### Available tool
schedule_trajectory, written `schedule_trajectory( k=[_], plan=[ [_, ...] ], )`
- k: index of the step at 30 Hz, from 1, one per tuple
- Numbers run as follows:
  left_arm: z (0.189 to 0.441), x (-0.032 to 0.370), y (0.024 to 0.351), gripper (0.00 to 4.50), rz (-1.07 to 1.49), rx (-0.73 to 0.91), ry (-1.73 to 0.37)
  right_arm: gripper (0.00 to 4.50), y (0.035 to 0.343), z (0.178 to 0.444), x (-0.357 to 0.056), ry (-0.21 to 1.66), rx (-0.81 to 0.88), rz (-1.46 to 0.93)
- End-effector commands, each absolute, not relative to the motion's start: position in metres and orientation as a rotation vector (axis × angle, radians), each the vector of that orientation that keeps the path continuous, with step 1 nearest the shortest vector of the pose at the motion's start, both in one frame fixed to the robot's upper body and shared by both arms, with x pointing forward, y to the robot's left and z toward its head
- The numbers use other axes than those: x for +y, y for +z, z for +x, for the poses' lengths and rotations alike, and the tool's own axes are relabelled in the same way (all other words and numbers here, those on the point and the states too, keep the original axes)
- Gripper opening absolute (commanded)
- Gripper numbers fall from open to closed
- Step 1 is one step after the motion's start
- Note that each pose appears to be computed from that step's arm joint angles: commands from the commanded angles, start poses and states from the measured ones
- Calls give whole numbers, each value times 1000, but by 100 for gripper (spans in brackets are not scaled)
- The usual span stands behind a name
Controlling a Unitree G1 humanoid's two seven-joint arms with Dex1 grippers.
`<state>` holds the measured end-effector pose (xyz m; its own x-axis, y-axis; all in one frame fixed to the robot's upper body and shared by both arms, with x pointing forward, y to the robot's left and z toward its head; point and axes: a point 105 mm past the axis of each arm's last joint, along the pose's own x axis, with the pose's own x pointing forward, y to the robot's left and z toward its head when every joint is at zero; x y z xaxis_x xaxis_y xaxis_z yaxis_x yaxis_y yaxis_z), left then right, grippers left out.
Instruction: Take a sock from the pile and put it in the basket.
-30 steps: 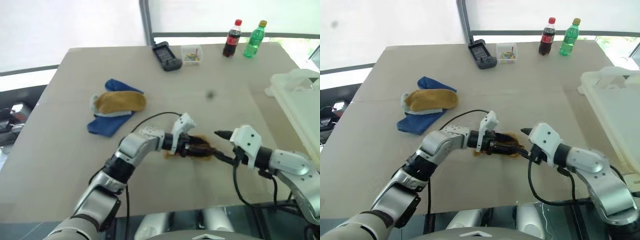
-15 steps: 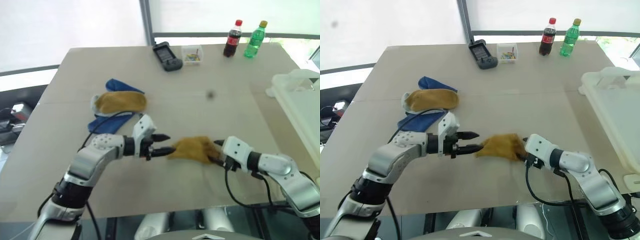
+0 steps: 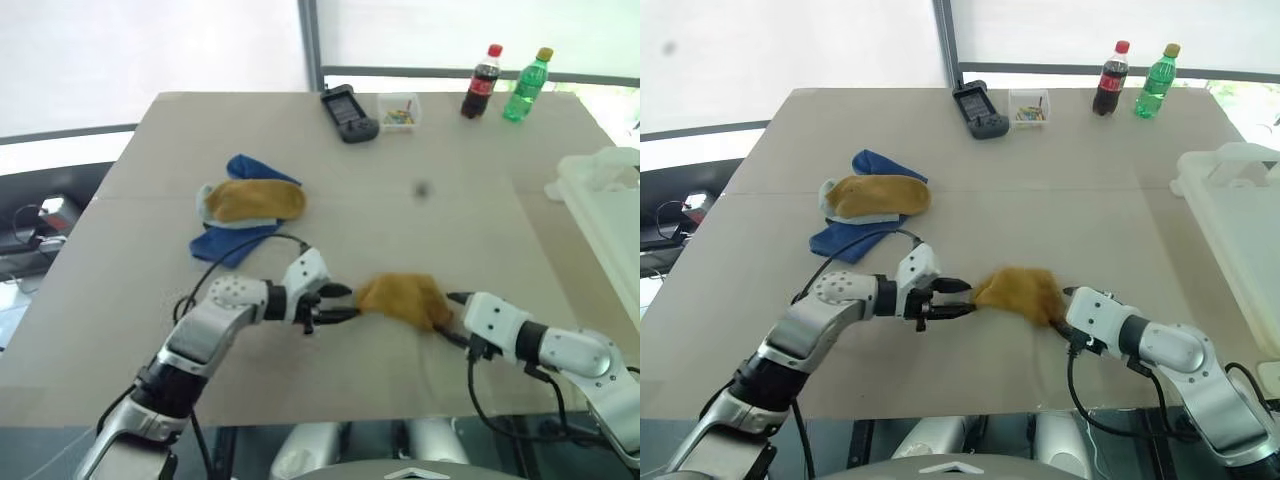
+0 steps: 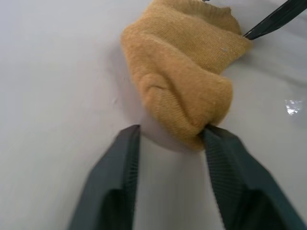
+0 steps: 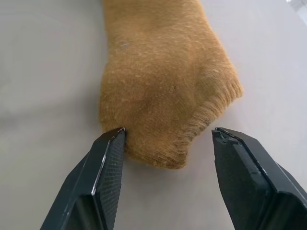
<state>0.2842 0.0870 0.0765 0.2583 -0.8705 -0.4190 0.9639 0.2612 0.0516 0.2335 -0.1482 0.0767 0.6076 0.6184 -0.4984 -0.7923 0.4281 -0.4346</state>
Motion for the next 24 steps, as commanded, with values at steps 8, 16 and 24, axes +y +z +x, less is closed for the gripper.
schedule_trajectory(
  k=[8,16,24],
  plan=[
    [302,103,93,6,631,99,-1244,295,108,233,-126,913,191,-431],
    [301,125,95,6,1028,-27,-1255,295,129,261,-103,923,123,-441],
    [278,141,82,6,953,11,-1195,295,48,256,-109,1051,294,-769]
  ],
)
